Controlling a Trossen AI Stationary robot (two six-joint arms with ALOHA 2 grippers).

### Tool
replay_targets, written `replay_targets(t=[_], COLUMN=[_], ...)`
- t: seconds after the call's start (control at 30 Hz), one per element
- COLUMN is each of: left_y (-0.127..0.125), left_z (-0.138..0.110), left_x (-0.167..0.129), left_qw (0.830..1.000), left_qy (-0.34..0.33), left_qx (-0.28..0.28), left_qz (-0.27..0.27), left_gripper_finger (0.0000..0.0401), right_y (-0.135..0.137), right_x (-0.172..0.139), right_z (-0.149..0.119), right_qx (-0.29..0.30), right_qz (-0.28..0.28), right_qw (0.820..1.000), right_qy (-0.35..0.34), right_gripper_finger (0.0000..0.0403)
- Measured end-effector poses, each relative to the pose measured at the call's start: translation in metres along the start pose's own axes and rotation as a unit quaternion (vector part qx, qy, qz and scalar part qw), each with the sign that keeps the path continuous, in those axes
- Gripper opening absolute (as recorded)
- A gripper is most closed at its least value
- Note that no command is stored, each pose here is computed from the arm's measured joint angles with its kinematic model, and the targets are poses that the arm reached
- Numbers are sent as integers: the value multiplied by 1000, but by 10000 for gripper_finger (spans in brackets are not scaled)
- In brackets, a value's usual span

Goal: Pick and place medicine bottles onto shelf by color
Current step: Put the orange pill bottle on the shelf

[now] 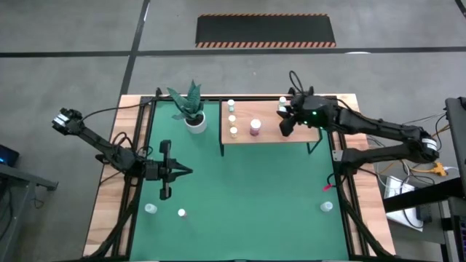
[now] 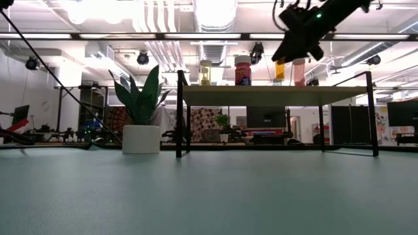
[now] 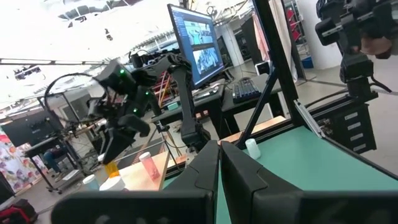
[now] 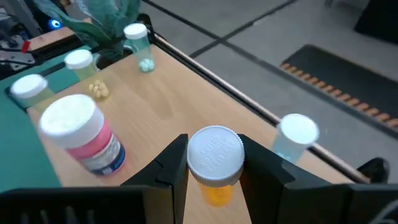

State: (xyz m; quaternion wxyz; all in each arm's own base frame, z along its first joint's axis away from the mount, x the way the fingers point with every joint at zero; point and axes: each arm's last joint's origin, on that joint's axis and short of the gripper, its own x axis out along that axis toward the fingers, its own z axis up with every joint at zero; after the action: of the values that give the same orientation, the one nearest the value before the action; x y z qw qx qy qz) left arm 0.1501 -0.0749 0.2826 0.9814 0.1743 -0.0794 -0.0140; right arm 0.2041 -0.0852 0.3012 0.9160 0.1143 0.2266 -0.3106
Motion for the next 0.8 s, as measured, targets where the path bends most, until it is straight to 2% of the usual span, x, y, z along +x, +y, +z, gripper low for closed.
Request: replay_targets(t=[0.3, 0.53, 0.8], left_y=[0, 0, 0], left_z=[0, 1, 1], left_x=[0, 0, 0], left_qw=[1000, 1000, 1000], left_qy=[0, -4, -4], left_qx=[10, 11, 11], left_qz=[0, 2, 2], left_gripper_finger=[0, 0, 0], right_y=[-10, -20, -21], right_x=[-20, -13, -6], right_z=[-22, -40, -47], right_qx=[-9, 26, 15], right_qz=[13, -6, -17], right_qw=[998, 997, 998], right_qy=[-60, -68, -52], right_gripper_finger=[107, 107, 107])
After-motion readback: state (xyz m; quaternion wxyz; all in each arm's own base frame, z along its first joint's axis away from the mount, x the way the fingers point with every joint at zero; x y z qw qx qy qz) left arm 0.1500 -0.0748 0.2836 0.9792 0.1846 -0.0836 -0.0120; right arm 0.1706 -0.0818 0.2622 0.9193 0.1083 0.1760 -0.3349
